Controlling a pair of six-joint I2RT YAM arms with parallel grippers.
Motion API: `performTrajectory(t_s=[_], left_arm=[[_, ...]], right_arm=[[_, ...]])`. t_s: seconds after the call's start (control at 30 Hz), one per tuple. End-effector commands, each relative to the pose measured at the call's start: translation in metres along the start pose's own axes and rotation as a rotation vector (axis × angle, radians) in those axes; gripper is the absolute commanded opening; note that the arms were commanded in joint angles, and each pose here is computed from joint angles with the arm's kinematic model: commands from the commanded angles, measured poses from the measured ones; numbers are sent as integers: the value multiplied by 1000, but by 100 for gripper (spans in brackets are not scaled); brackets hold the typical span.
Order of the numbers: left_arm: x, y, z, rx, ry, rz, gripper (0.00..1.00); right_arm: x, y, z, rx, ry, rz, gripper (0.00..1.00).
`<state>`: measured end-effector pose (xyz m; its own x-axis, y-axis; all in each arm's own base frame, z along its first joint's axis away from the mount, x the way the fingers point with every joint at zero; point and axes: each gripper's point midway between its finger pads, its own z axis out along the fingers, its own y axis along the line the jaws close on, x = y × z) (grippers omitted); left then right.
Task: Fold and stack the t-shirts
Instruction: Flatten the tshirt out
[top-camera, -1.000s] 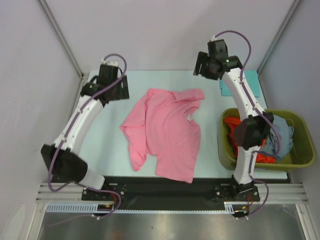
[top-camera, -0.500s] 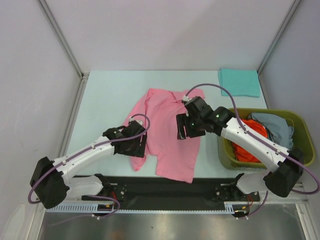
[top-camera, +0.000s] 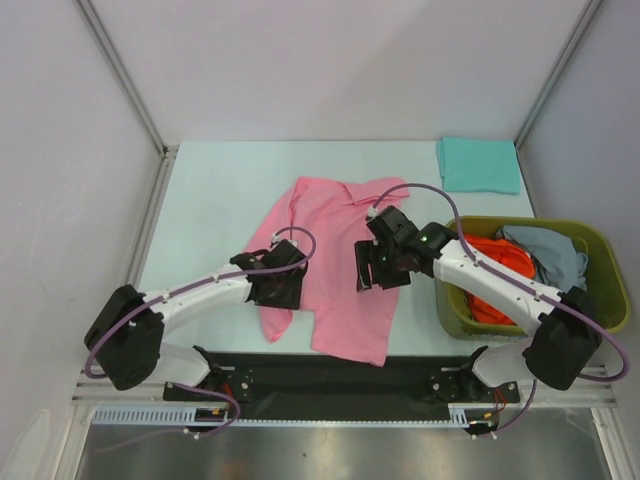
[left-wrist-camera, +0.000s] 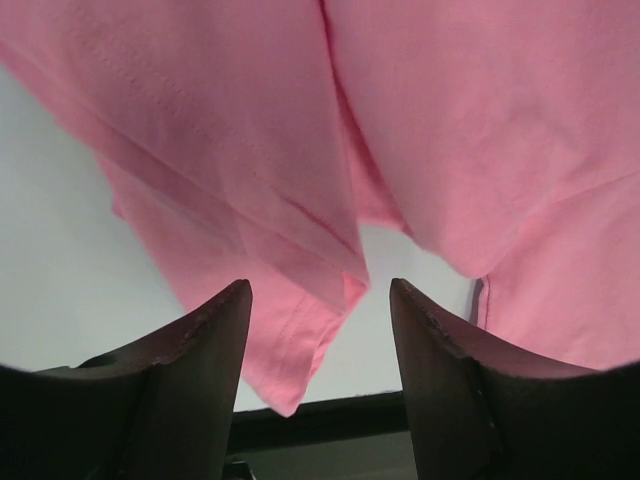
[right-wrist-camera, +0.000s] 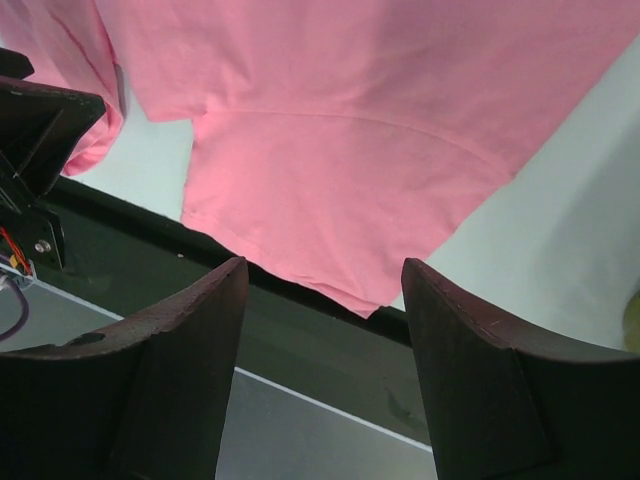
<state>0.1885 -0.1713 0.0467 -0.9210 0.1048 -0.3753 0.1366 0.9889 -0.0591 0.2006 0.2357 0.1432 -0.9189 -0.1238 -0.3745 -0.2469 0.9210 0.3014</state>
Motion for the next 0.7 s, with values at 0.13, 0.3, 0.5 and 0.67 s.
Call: performTrajectory(t_s=[0.13,0.3,0.5,0.67], left_arm=[[-9,-16,12,29,-2,-35,60],[-5,-11,20,-17,25,-32,53],[-15,-9,17,-35,-7,-30,29],[-31,0,-12,-52,-91,-41,19]], right_arm=[[1,0,15,-16,24,52,69],[0,-10,22,1,30,95,69],[1,-15,36,17,58,102,66],[6,-23,65,69,116,91,58]])
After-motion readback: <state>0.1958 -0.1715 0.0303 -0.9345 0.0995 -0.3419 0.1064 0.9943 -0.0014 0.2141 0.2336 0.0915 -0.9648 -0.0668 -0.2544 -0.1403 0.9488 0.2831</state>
